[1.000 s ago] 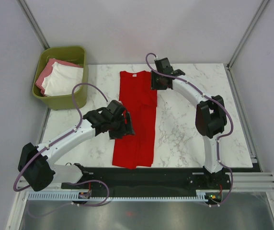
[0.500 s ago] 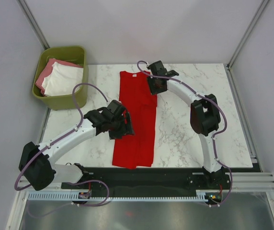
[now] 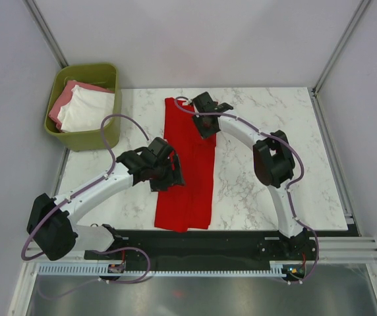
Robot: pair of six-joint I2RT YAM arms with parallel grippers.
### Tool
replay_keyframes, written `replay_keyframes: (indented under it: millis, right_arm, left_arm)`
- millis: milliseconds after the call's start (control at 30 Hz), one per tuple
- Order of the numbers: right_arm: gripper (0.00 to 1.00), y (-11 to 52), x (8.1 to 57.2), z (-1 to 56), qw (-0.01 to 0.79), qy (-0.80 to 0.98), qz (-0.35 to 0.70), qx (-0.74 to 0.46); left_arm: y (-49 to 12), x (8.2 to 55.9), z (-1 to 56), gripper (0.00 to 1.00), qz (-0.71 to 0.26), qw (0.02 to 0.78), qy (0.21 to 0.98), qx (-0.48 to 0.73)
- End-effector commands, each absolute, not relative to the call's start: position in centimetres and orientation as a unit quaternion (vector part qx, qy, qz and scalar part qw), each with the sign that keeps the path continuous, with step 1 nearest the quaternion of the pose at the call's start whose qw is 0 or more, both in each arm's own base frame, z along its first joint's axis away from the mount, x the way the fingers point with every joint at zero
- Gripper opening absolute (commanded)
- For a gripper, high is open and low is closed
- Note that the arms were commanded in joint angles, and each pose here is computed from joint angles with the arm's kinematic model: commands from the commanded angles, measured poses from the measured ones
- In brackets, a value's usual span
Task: Fold and stack the t-shirts
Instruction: Fold the tshirt
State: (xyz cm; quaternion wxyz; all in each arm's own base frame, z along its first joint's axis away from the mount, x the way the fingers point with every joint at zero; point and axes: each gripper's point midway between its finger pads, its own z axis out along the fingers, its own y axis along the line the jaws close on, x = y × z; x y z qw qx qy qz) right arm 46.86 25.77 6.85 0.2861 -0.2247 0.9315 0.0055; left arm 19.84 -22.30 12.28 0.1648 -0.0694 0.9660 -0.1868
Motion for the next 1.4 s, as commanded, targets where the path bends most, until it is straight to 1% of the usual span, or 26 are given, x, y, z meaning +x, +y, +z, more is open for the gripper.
replay_keyframes:
  millis: [0,167,267,400,600,633,800,833,900,933,1200,1367]
  right_arm:
    - [0.48,25.5,47.2,7.2,0.294,0.923,-0.03,-0.247]
    - [0.47,24.6,47.4,6.9,0.296,0.92,-0.078,-0.244]
    - [0.45,24.1,47.5,6.7,0.295,0.919,-0.099,-0.242]
    - [0.44,23.8,47.4,6.4,0.293,0.919,-0.107,-0.241]
    - [0.37,23.7,47.5,6.3,0.293,0.92,-0.108,-0.237]
    - [0.34,23.9,47.5,6.4,0.294,0.92,-0.105,-0.236]
    - [0.23,24.8,47.6,6.5,0.296,0.921,-0.094,-0.237]
    - [0.17,25.0,47.7,6.7,0.299,0.92,-0.09,-0.236]
    - [0.08,25.2,47.7,6.3,0.294,0.921,-0.091,-0.239]
    - [0.01,25.4,47.8,6.4,0.294,0.921,-0.087,-0.24]
    - [0.0,27.3,47.5,6.2,0.293,0.934,-0.033,-0.201]
    - [0.0,27.6,47.2,5.6,0.284,0.941,-0.018,-0.184]
  left_arm:
    - [-22.2,20.4,12.4,0.77,-0.183,0.173,0.965,-0.07]
    - [-22.2,20.3,12.3,0.77,-0.182,0.172,0.966,-0.069]
    - [-22.1,20.4,12.3,0.77,-0.182,0.174,0.966,-0.067]
    - [-22.1,20.4,12.3,0.77,-0.182,0.173,0.966,-0.067]
    - [-22.0,20.4,12.2,0.77,-0.182,0.172,0.966,-0.068]
    - [-22.0,20.5,12.2,0.77,-0.181,0.172,0.966,-0.069]
    - [-22.0,20.4,12.2,0.77,-0.181,0.171,0.966,-0.068]
    - [-22.0,20.4,12.2,0.77,-0.181,0.17,0.966,-0.069]
    - [-22.0,20.4,12.2,0.77,-0.181,0.171,0.966,-0.068]
    - [-22.0,20.4,12.1,0.77,-0.181,0.17,0.966,-0.068]
    - [-21.9,20.4,12.2,0.77,-0.182,0.172,0.966,-0.07]
    - [-21.8,20.3,12.4,0.76,-0.184,0.174,0.965,-0.07]
